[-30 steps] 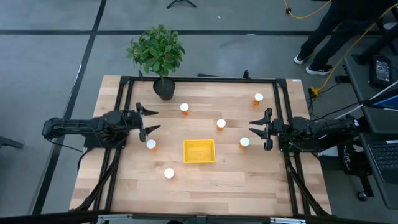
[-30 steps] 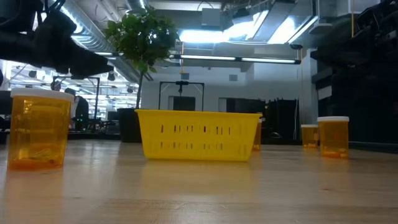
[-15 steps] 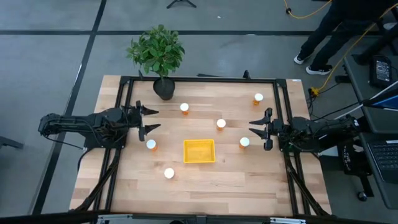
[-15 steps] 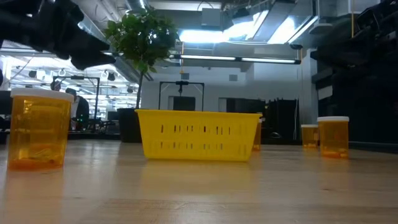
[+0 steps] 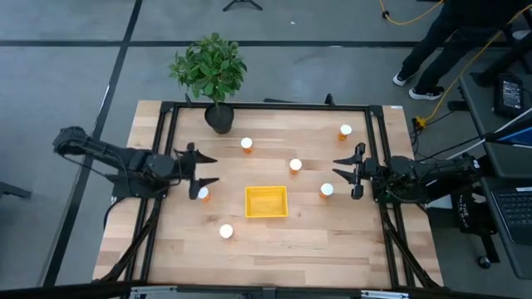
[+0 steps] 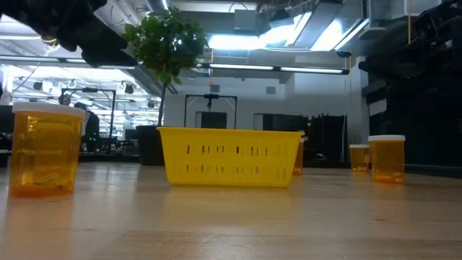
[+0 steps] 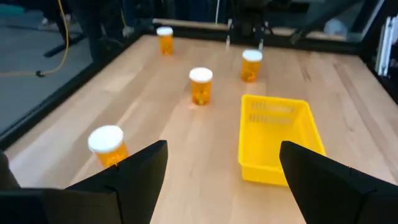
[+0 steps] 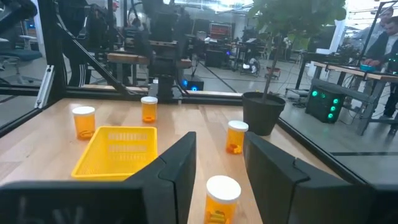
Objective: Pick and place pill bottles into a basket
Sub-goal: Put the orange pill bottle into the yellow bin
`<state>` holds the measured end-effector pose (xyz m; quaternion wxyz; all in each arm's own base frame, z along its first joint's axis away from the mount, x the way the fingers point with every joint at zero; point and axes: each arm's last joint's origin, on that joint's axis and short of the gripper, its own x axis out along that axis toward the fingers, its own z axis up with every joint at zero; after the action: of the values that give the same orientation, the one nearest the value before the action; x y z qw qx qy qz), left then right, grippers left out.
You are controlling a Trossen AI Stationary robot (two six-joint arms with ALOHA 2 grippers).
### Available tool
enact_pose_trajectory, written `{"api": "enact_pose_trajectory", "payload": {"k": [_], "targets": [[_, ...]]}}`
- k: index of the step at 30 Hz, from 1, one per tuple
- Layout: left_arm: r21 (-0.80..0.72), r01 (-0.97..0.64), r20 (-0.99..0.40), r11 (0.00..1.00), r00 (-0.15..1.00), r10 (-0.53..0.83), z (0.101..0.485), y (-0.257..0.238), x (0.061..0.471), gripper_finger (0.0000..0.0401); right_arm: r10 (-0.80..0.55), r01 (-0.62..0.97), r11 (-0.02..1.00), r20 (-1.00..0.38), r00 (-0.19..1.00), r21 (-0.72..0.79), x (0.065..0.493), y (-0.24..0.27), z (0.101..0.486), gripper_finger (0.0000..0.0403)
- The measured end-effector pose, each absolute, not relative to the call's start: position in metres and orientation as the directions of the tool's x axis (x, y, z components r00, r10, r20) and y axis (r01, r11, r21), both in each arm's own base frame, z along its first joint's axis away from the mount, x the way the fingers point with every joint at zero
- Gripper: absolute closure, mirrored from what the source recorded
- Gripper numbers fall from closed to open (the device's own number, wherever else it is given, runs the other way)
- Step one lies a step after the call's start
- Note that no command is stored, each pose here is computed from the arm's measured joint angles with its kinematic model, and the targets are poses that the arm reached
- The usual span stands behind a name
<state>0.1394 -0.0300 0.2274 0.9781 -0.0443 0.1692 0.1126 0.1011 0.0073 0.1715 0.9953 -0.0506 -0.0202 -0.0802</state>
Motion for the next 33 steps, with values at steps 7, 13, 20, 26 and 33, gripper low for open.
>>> {"api": "enact_pose_trajectory", "payload": {"k": [7, 13, 20, 26, 33], "targets": [[0.036, -0.264, -0.452, 0.964, 0.856, 0.251, 0.245, -0.063, 0.16, 0.0095, -0.155, 0.156, 0.984, 0.02, 0.988, -0.082, 0.101, 0.007, 0.169, 0.0266], [0.081, -0.338, -0.562, 0.938, 0.761, 0.323, 0.252, -0.086, 0.166, 0.0095, -0.11, 0.11, 0.994, -0.019, 0.994, -0.024, 0.102, 0.009, 0.165, 0.0266], [0.018, -0.434, -0.671, 0.901, 0.663, 0.333, 0.234, -0.102, 0.165, 0.0095, -0.087, 0.087, 0.996, -0.019, 0.996, -0.005, 0.102, 0.009, 0.165, 0.0266], [0.018, -0.471, -0.78, 0.882, 0.545, 0.307, 0.207, -0.11, 0.164, 0.0095, -0.037, 0.038, 0.998, -0.026, 0.999, 0.047, 0.102, 0.011, 0.164, 0.0266], [0.067, -0.518, -0.815, 0.853, 0.465, 0.346, 0.198, -0.113, 0.158, 0.0095, -0.019, 0.021, 0.997, -0.029, 0.999, 0.075, 0.102, 0.011, 0.164, 0.0266]]}}
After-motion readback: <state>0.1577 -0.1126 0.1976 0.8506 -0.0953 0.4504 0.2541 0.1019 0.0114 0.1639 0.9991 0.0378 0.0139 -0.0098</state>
